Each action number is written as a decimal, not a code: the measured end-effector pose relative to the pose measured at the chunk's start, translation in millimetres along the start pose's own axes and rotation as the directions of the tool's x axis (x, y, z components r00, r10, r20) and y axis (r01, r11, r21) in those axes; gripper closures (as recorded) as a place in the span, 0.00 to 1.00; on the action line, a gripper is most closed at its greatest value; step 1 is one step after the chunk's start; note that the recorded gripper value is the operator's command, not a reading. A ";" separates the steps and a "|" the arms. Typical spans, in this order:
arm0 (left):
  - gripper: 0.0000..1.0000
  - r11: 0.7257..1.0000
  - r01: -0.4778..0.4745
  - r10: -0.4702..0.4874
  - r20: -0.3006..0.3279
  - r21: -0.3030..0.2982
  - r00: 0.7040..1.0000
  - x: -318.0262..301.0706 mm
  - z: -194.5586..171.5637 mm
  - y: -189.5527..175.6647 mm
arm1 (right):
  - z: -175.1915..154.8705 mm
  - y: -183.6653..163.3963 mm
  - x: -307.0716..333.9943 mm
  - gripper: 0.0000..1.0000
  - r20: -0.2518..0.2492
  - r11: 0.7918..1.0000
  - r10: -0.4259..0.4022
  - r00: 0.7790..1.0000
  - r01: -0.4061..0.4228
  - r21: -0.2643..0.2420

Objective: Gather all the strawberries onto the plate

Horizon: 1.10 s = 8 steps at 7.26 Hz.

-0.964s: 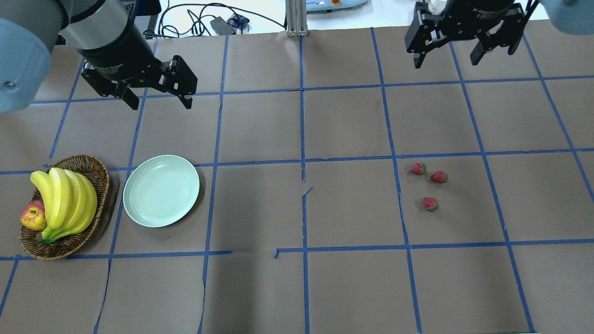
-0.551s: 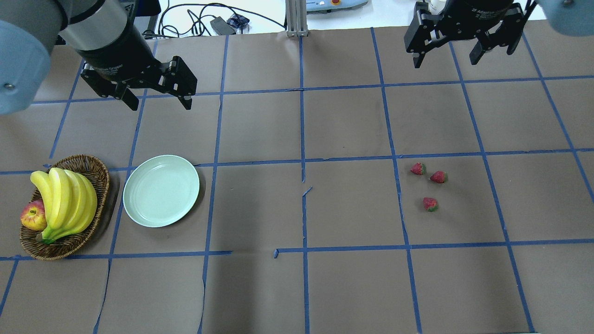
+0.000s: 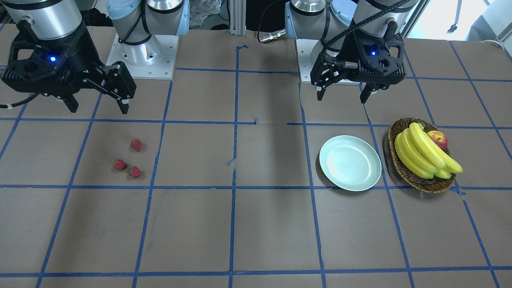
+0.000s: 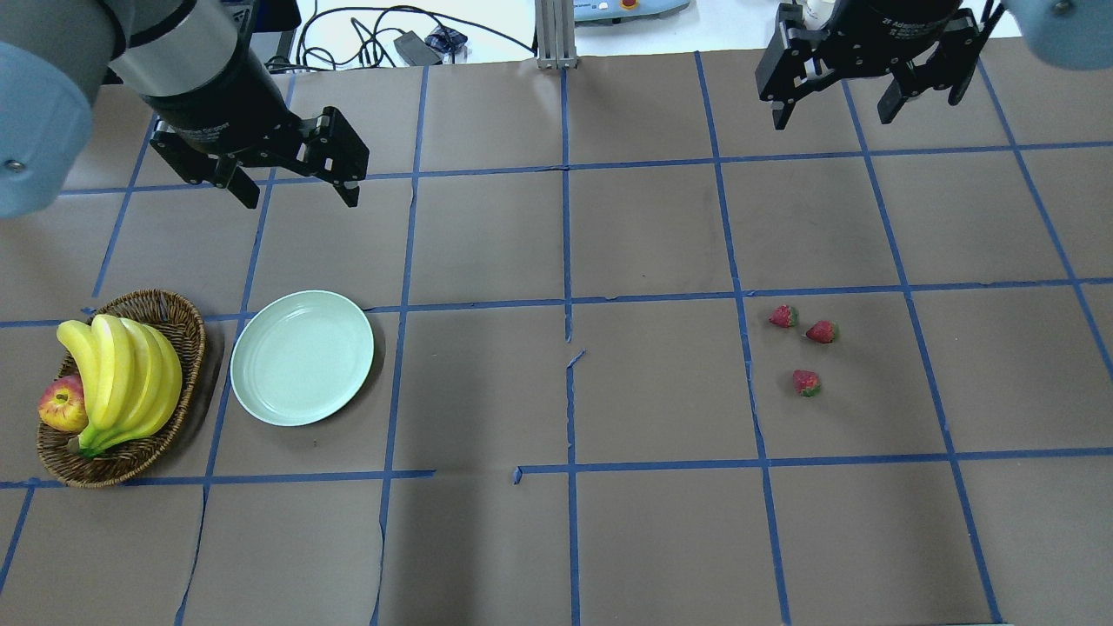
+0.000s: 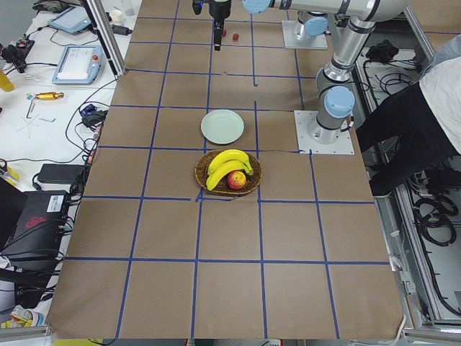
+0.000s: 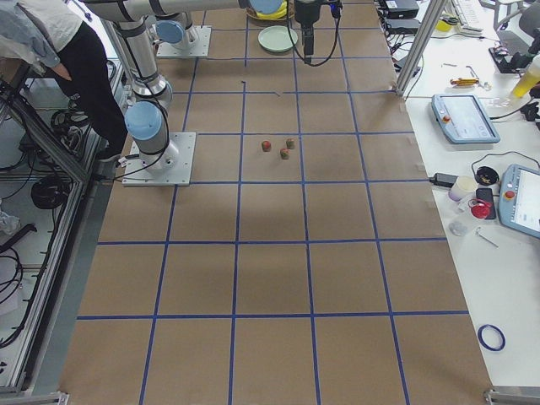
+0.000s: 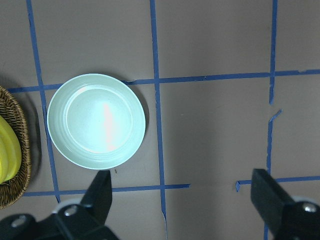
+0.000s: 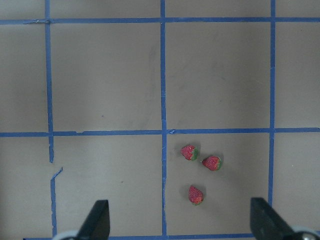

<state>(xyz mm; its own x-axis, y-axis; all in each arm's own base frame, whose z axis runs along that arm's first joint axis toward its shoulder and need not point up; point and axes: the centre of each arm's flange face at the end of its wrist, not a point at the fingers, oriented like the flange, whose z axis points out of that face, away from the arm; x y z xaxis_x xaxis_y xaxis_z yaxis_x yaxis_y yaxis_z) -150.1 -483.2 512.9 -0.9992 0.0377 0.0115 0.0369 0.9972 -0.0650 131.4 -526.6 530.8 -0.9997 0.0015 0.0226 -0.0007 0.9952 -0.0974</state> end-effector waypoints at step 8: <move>0.00 1.000 0.001 -0.001 -0.004 -0.008 1.000 0.4 3.9 1.2 | 137.7 45.6 5.8 0.00 -0.039 0.981 -0.096 0.995 0.088 -0.174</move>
<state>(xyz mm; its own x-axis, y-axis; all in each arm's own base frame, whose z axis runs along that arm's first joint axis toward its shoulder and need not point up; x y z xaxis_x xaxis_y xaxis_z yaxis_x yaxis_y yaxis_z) -150.5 -482.2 508.9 -0.9992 0.0369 0.0155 0.0359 0.9977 -0.0570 122.4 -494.6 389.4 -0.9934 -0.0904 0.0707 -0.0848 0.9933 0.0792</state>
